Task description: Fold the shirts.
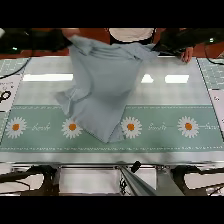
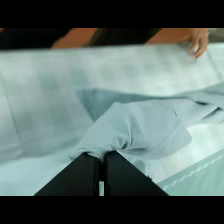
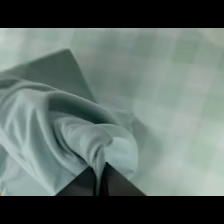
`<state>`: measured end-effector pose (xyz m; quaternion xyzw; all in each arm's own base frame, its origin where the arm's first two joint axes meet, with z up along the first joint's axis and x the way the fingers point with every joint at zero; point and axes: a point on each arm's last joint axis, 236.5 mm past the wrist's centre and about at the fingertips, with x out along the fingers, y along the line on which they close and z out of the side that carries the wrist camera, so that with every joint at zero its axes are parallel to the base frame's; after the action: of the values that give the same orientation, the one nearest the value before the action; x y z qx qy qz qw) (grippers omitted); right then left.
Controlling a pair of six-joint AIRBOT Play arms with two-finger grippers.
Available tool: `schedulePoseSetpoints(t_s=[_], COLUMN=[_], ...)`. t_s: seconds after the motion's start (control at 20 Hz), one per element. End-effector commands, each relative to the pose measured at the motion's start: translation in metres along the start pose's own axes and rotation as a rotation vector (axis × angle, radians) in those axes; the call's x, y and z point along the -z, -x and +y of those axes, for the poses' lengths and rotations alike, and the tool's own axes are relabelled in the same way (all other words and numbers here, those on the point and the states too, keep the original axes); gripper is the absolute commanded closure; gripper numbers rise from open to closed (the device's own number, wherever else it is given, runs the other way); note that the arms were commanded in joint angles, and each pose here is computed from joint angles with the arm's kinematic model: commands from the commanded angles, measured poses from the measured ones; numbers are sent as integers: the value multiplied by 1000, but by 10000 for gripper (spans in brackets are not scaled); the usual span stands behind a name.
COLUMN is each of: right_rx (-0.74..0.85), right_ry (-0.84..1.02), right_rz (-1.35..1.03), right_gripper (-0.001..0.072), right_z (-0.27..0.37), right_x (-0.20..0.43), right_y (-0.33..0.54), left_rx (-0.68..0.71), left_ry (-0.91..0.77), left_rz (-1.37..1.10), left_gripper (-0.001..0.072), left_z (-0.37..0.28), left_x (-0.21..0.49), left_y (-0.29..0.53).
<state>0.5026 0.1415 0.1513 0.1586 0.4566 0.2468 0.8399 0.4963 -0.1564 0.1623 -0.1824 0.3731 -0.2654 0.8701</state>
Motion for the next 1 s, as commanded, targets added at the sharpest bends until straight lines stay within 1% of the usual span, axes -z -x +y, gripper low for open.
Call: schedulePoseSetpoints(t_s=[0.0, 0.05, 0.15, 0.25, 0.3, 0.35, 0.4, 0.5, 0.6, 0.7, 0.8, 0.9, 0.95], right_rx=[22, 22, 18, 16, 14, 12, 8, 21, 84, 152, 210, 221, 221], right_ry=[-54, -65, -75, -67, -63, -61, -56, -35, -13, 6, 22, 27, 29], right_rz=[25, 56, 87, 86, 85, 91, 110, 182, 258, 320, 346, 345, 342], right_gripper=[691, 691, 691, 691, 691, 691, 691, 691, 690, 690, 690, 690, 690], right_z=[-36, -41, -45, -42, -40, -38, -37, -40, -55, -71, -85, -88, -88], right_x=[3, 11, 18, 18, 17, 19, 23, 40, 58, 71, 76, 76, 75], right_y=[-51, -59, -66, -63, -60, -58, -57, -54, -49, -43, -39, -39, -39], left_rx=[17, 30, 48, 55, 51, 42, 38, 40, 39, -15, -25, -27, -3], left_ry=[159, 203, 259, 273, 297, 360, 411, 464, 438, 422, 424, 481, 527], left_rz=[232, 302, 419, 445, 443, 452, 475, 529, 574, 589, 573, 574, 580], left_gripper=[681, 681, 577, 543, 355, 94, 1, 2, 3, 3, 3, 3, 3], left_z=[42, 46, 51, 57, 60, 65, 70, 75, 64, 55, 39, 25, 15], left_x=[65, 85, 114, 114, 107, 102, 99, 102, 113, 138, 178, 234, 264], left_y=[-63, -71, -76, -63, -52, -39, -21, 17, 49, 70, 77, 77, 74])
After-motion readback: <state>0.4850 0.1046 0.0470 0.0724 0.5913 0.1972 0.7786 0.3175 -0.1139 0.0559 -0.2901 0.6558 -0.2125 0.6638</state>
